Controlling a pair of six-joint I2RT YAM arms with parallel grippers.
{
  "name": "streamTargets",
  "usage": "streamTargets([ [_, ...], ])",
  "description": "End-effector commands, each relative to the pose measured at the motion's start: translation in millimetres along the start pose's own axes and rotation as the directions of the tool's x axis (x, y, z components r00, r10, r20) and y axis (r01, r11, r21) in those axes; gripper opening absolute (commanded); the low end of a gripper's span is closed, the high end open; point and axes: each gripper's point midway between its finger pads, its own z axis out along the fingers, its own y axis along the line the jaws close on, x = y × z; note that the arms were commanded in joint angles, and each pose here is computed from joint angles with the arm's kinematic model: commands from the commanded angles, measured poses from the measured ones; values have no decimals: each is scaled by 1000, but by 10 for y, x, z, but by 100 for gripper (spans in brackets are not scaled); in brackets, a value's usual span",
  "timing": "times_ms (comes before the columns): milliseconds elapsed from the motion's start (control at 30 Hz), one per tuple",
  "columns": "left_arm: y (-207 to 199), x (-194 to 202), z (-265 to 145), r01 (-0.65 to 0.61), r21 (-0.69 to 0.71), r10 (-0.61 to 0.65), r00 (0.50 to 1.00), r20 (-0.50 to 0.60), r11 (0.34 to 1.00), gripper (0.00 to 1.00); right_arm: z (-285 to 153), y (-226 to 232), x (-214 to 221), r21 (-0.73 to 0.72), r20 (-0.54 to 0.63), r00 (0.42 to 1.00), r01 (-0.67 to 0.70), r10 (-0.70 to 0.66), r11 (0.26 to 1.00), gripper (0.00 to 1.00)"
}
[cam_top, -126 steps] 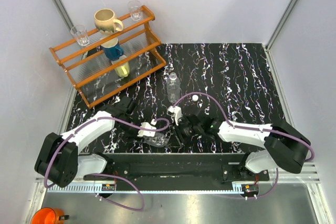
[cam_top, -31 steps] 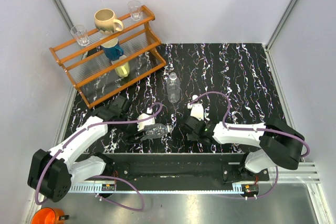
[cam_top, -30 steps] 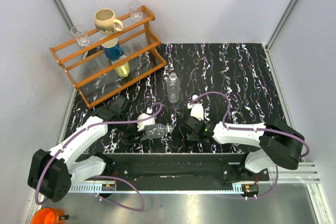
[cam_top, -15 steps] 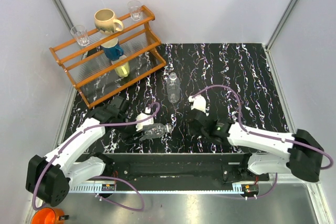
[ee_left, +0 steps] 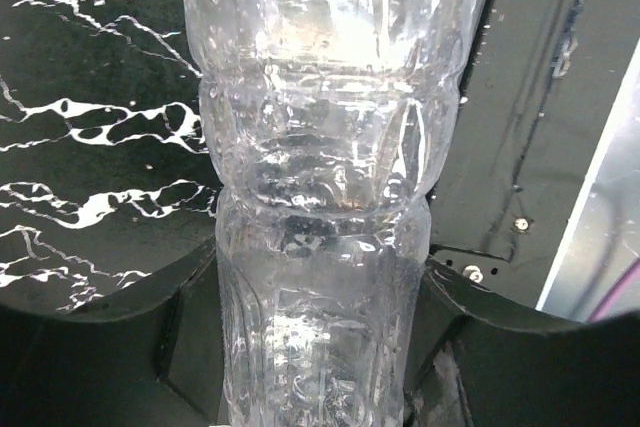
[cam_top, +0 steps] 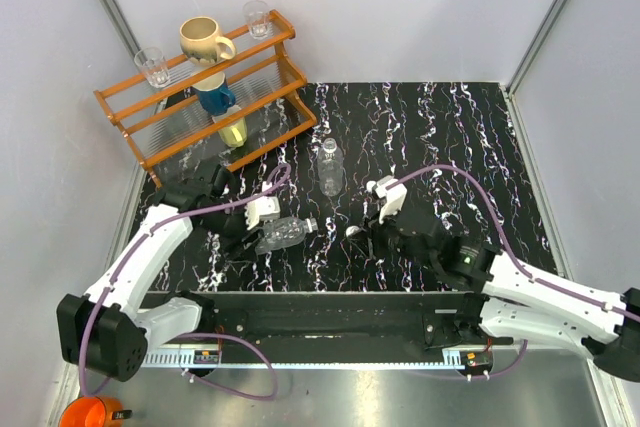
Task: Screw on the bottle caps
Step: Pick up the bottle cap from the center of the board.
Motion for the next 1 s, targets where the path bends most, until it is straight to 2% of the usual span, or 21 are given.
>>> streamTargets([
  [0,-222,-174,-97,-20,136,10,997,71,990,34,-254,392,-386,-216,121,986,141,-117,966,14],
  [167,-310,-243,-179,-30,188,16,997,76,982,33,-421,684,-426,-374,126,971,236,-204,897,14],
  [367,-450,-278,-222,-60,246,38,995,92,967,33,-528,960,-438,-513,135,960,279,-245,811,12],
  [533,-599,-295,-272,-117,295,90,990,104,948,33,-564,1030,-549,-530,207,944,329,-257,782,11],
  [700,-727,-425,-356,-198,327,143,973,182,924,32,-555,1065,-657,-522,261,932,354,-250,776,11],
  [967,-814,-637,-464,-248,313,169,951,258,917,32,-615,1130,-932,-513,390,910,340,-139,788,10],
])
